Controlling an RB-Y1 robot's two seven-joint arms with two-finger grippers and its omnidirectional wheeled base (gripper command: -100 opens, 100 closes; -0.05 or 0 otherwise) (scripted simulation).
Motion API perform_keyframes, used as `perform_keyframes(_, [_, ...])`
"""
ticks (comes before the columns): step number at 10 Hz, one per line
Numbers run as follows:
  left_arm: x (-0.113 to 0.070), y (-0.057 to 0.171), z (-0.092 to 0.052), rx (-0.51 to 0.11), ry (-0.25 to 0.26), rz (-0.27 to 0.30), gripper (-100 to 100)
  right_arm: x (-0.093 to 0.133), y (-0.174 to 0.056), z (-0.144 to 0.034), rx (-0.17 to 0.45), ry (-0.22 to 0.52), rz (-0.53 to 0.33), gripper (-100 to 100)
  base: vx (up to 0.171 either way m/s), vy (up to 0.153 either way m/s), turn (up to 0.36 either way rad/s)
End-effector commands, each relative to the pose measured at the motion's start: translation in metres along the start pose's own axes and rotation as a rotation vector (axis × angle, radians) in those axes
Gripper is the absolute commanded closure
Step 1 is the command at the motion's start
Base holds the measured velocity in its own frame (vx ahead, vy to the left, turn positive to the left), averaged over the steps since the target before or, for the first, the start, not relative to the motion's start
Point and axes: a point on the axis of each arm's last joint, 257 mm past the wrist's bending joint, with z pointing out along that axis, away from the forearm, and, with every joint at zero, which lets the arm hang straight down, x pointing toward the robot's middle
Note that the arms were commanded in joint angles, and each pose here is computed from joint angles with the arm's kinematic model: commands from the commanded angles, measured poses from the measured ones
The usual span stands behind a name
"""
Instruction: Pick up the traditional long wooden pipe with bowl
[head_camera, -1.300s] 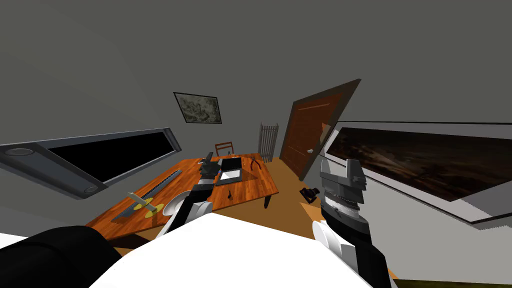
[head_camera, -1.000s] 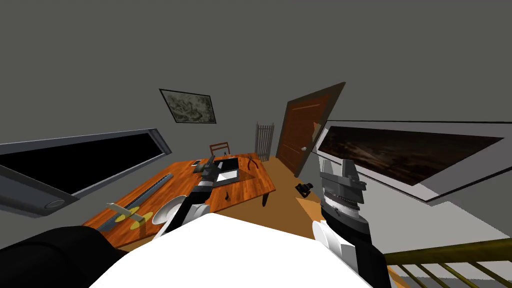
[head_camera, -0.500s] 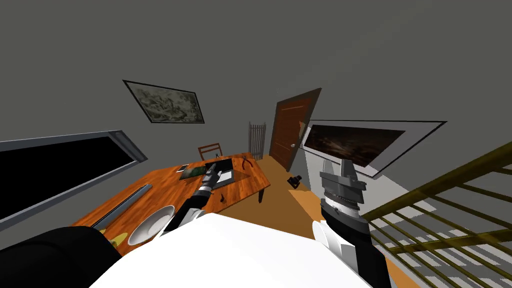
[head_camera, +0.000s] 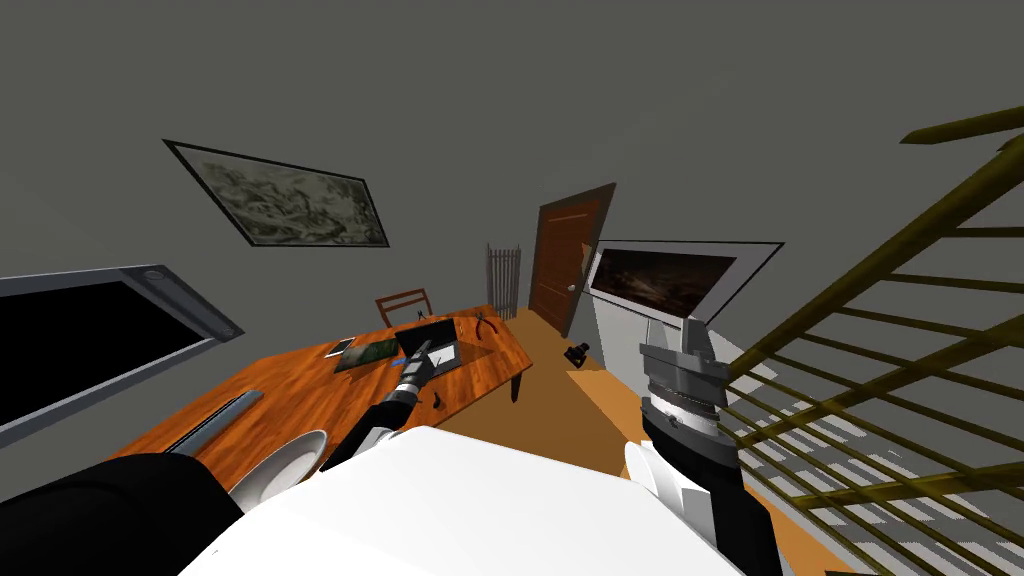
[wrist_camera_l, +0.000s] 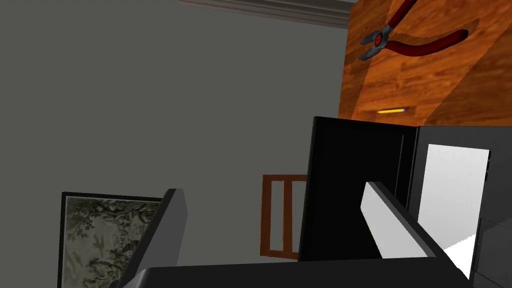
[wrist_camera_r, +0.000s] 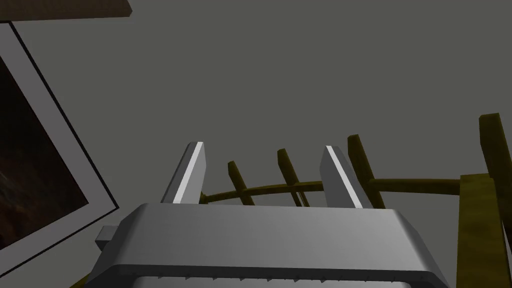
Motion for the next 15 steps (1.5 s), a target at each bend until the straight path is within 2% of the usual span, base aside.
perform_keyframes(1, [-0.008, 0.015, -0.001, -0.037, -0.011, -0.002, -100, 0.000, 0.000, 0.000, 0.000, 0.000, 0.000, 0, -0.023, 0.002, -0.130])
perform_keyframes(2, [-0.019, 0.037, -0.006, -0.097, -0.028, -0.009, -100, 0.000, 0.000, 0.000, 0.000, 0.000, 0.000, 0, -0.028, -0.002, -0.272])
perform_keyframes(3, [-0.021, 0.039, -0.007, -0.102, -0.031, -0.009, -100, 0.000, 0.000, 0.000, 0.000, 0.000, 0.000, 0, -0.029, 0.007, -0.102])
perform_keyframes(5, [-0.044, 0.082, -0.022, -0.223, -0.064, -0.016, -100, 0.000, 0.000, 0.000, 0.000, 0.000, 0.000, 0, -0.033, 0.003, -0.306])
perform_keyframes(6, [-0.047, 0.087, -0.024, -0.234, -0.072, -0.025, -100, 0.000, 0.000, 0.000, 0.000, 0.000, 0.000, 0, -0.027, 0.009, -0.105])
perform_keyframes(7, [-0.058, 0.107, -0.033, -0.291, -0.088, -0.035, -100, 0.000, 0.000, 0.000, 0.000, 0.000, 0.000, 0, -0.019, 0.002, -0.220])
perform_keyframes(8, [-0.060, 0.111, -0.035, -0.300, -0.094, -0.034, -100, 0.000, 0.000, 0.000, 0.000, 0.000, 0.000, 0, -0.013, 0.004, -0.119])
perform_keyframes(9, [-0.071, 0.130, -0.046, -0.357, -0.111, -0.044, -100, 0.000, 0.000, 0.000, 0.000, 0.000, 0.000, 0, -0.009, 0.000, -0.201])
perform_keyframes(10, [-0.073, 0.134, -0.048, -0.365, -0.116, -0.044, -100, 0.000, 0.000, 0.000, 0.000, 0.000, 0.000, 0, -0.008, 0.005, -0.147])
perform_keyframes(11, [-0.081, 0.149, -0.058, -0.414, -0.129, -0.055, -100, 0.000, 0.000, 0.000, 0.000, 0.000, 0.000, 0, -0.009, 0.002, -0.274])
perform_keyframes(12, [-0.086, 0.157, -0.062, -0.431, -0.139, -0.054, -100, 0.000, 0.000, 0.000, 0.000, 0.000, 0.000, 0, -0.006, 0.010, -0.114])
perform_keyframes(14, [-0.109, 0.195, -0.093, -0.550, -0.177, -0.065, -100, 0.000, 0.000, 0.000, 0.000, 0.000, 0.000, 0, 0.001, 0.005, -0.300])
perform_keyframes(15, [-0.111, 0.199, -0.096, -0.558, -0.186, -0.076, -100, 0.000, 0.000, 0.000, 0.000, 0.000, 0.000, 0, 0.005, 0.014, -0.109])
